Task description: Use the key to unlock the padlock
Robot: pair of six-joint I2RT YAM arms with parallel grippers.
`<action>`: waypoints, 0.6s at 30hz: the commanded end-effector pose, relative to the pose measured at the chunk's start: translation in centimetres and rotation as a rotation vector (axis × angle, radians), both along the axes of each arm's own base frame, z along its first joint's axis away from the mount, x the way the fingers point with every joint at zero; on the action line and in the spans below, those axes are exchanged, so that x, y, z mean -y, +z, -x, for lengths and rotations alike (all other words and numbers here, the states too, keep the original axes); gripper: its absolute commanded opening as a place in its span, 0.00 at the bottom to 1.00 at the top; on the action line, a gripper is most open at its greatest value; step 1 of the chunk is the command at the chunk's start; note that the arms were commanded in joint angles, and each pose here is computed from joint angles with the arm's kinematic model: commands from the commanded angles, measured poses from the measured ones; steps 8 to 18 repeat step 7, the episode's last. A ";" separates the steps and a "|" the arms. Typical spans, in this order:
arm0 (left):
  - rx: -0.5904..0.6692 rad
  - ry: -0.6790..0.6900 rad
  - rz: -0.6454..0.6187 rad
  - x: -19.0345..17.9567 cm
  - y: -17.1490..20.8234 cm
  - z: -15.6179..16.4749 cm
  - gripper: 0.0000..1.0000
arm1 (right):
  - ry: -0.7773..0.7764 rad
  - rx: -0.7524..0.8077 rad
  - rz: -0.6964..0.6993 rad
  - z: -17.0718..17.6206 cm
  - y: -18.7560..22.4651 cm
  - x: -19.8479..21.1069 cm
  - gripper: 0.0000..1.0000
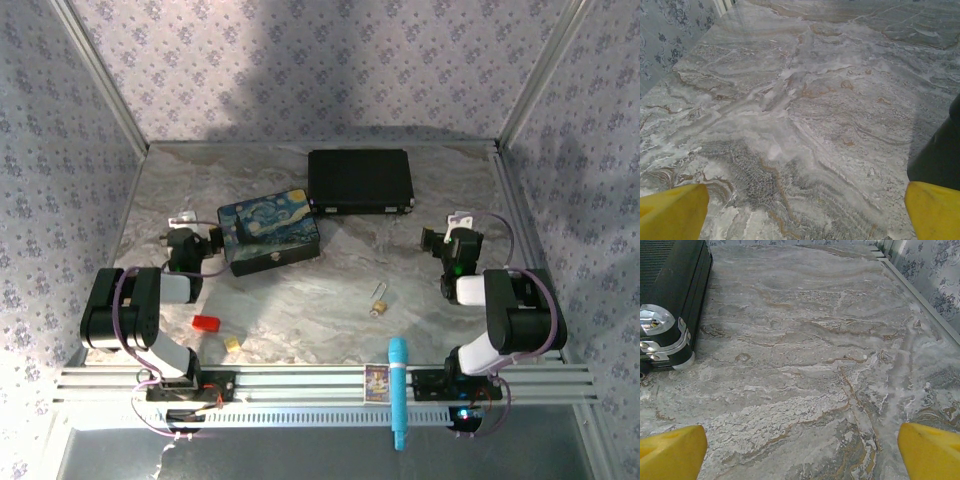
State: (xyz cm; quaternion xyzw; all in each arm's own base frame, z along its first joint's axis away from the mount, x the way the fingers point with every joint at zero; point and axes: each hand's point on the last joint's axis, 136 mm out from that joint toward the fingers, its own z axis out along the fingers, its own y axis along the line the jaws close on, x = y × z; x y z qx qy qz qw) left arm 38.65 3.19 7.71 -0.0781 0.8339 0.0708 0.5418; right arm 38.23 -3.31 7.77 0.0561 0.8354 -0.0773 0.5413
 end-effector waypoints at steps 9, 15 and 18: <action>0.047 -0.020 0.004 0.2 1.4 -0.8 1.00 | 0.028 0.020 -0.002 -0.6 0.8 -0.2 0.99; 0.047 -0.020 0.004 0.2 1.4 -0.8 1.00 | 0.028 0.020 -0.002 -0.6 0.8 -0.2 0.99; 0.047 -0.020 0.004 0.2 1.4 -0.8 1.00 | 0.028 0.020 -0.002 -0.6 0.8 -0.2 0.99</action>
